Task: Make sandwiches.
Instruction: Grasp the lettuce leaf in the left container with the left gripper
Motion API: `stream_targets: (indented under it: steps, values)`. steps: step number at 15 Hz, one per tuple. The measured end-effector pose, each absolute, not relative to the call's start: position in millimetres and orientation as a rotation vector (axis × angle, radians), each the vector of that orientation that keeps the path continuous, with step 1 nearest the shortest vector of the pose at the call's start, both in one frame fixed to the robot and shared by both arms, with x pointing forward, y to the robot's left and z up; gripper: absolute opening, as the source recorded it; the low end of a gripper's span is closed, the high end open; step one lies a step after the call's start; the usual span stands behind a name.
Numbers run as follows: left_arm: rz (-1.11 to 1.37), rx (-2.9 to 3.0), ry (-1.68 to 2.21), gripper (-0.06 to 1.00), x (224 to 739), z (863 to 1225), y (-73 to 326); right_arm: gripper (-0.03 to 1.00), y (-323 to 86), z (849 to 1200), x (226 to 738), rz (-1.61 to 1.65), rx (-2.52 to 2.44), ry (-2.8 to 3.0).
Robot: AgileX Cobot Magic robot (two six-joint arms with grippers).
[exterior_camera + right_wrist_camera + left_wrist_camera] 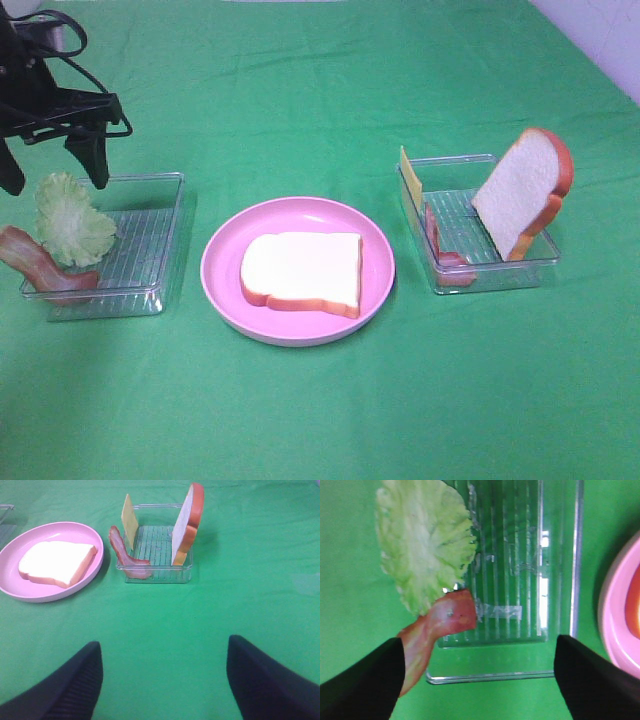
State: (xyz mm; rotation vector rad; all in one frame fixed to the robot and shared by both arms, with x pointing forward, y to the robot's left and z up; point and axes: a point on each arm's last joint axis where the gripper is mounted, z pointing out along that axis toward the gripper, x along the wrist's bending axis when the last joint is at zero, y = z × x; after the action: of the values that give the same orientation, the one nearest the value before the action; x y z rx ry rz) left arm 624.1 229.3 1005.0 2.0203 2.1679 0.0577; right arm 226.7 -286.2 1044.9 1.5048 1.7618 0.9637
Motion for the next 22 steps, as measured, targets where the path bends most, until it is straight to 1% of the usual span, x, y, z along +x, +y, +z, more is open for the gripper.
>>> stream_targets:
  steps: [2,4,5,9,14,16,17,18,19,21,22]
  values:
    - [0.22,2.054,2.17,0.77,629,1006,242,0.66,-286,1045,227,0.964,1.505,1.762]
    - [0.284,2.032,2.161,0.77,634,1005,244,0.66,-286,1045,227,0.964,1.505,1.762]
    - [0.284,2.032,2.161,0.77,634,1005,244,0.66,-286,1045,227,0.964,1.505,1.762]
    - [0.293,2.039,2.17,0.77,648,973,243,0.66,-286,1045,227,0.964,1.505,1.762]
    - [0.298,2.03,2.175,0.75,656,953,242,0.66,-286,1045,227,0.964,1.505,1.762]
    - [0.294,2.03,2.179,0.69,657,950,242,0.66,-286,1045,227,0.964,1.505,1.762]
    - [0.294,2.03,2.179,0.52,657,950,242,0.66,-286,1045,227,0.964,1.505,1.762]
    - [0.294,2.03,2.179,0.48,657,950,242,0.66,-286,1045,227,0.964,1.505,1.762]
    - [0.294,2.03,2.179,0.48,657,950,242,0.66,-286,1045,227,0.964,1.505,1.762]
    - [0.29,2.032,2.184,0.37,656,950,242,0.66,-286,1045,227,0.964,1.505,1.762]
    - [0.288,2.034,2.186,0.26,656,949,242,0.66,-286,1045,227,0.964,1.505,1.762]
